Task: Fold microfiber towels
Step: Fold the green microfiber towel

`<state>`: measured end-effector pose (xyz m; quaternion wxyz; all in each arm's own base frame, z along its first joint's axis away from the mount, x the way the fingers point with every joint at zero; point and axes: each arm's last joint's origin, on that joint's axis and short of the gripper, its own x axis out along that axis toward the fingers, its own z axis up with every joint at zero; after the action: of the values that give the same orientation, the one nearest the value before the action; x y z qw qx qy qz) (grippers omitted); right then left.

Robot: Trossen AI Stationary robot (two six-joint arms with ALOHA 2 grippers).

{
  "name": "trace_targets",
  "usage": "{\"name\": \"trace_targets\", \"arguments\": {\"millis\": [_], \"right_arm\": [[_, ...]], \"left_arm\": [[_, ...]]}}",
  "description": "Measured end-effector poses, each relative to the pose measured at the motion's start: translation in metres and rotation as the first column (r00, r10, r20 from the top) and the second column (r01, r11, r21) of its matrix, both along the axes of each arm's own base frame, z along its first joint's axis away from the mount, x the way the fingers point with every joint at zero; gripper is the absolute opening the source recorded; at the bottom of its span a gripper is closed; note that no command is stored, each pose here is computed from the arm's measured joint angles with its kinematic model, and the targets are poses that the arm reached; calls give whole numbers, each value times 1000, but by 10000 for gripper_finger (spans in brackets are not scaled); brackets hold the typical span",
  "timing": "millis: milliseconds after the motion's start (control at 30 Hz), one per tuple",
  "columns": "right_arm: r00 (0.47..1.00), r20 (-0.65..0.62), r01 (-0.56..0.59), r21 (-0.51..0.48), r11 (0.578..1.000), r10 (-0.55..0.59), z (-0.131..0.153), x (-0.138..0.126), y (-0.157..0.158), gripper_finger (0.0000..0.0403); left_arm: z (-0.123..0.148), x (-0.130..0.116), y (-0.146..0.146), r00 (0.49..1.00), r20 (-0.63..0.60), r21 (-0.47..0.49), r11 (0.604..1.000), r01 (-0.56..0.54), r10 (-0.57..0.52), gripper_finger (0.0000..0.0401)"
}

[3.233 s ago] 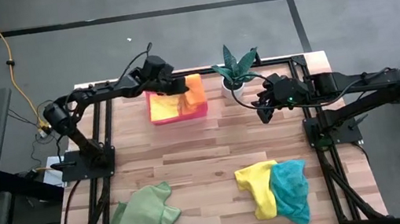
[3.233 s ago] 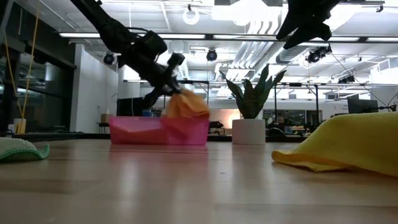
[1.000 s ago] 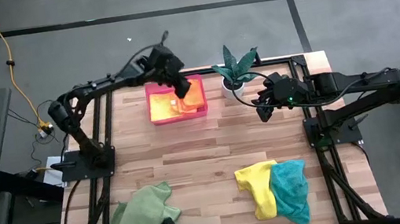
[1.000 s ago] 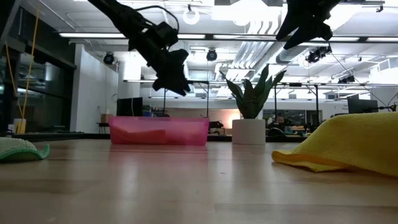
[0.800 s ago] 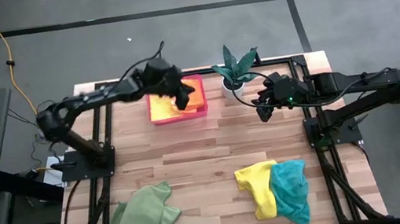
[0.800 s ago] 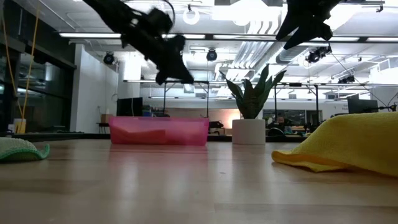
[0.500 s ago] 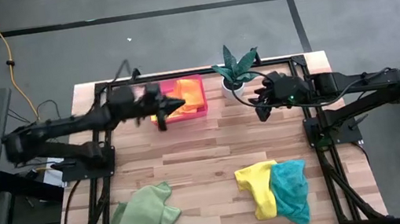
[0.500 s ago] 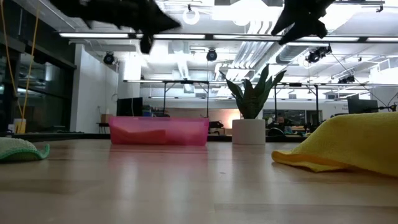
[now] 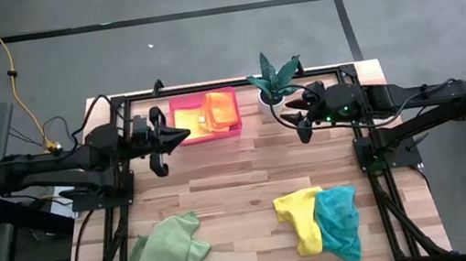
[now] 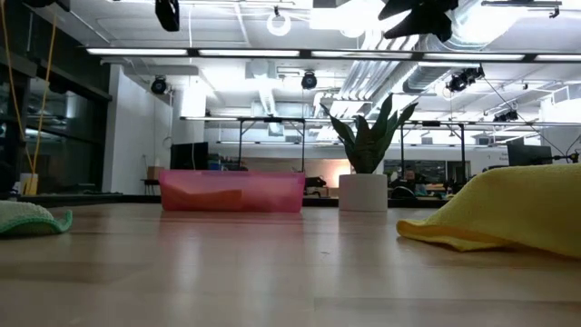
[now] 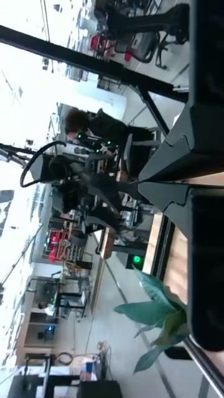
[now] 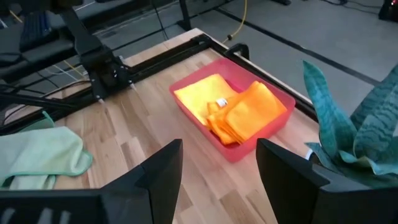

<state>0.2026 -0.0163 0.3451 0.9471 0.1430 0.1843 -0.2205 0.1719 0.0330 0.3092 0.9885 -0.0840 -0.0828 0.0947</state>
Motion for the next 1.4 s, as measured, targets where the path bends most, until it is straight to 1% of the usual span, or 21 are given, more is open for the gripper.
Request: {"name": "trace_targets", "arguments": {"millis": [167,533,667,833,933,1067,1167,1233,1300,1400], "right_arm": [[1000,-3,-12,-9,1000,12,0,0,0,197],[1000,-3,-19,-5,1000,19,0,0,0,197],[1000,-4,-29,-4,1000,29,0,0,1,197],[999,-10,-52,-7,999,52,0,0,1,197],[999,-12,-49,10,999,49,-1,0,1,197],[998,-17,-58,22,998,59,-2,0,2,197],[998,-21,-61,24,998,62,-2,0,2,197],[998,-23,-62,22,998,63,-2,0,2,197],[998,-25,-63,20,998,64,-2,0,2,197],[998,-25,-64,18,998,64,-2,0,2,197]], "left_arm": [[-2,0,2,998,-24,-8,999,-50,50,16],[-5,0,2,997,-53,-12,999,-50,50,70],[-8,0,2,995,-89,3,999,-51,51,99],[-8,1,2,992,-112,6,999,-49,50,147],[-5,6,0,977,-211,3,999,-35,34,178],[-2,21,-6,917,-398,26,999,37,-24,215],[-4,36,-14,850,-516,5,992,126,-106,233],[-6,48,-23,802,-571,-6,977,212,-177,238],[-13,58,-32,741,-626,-24,956,291,-241,240],[-25,73,-47,660,-681,-59,921,384,-319,241]]}}
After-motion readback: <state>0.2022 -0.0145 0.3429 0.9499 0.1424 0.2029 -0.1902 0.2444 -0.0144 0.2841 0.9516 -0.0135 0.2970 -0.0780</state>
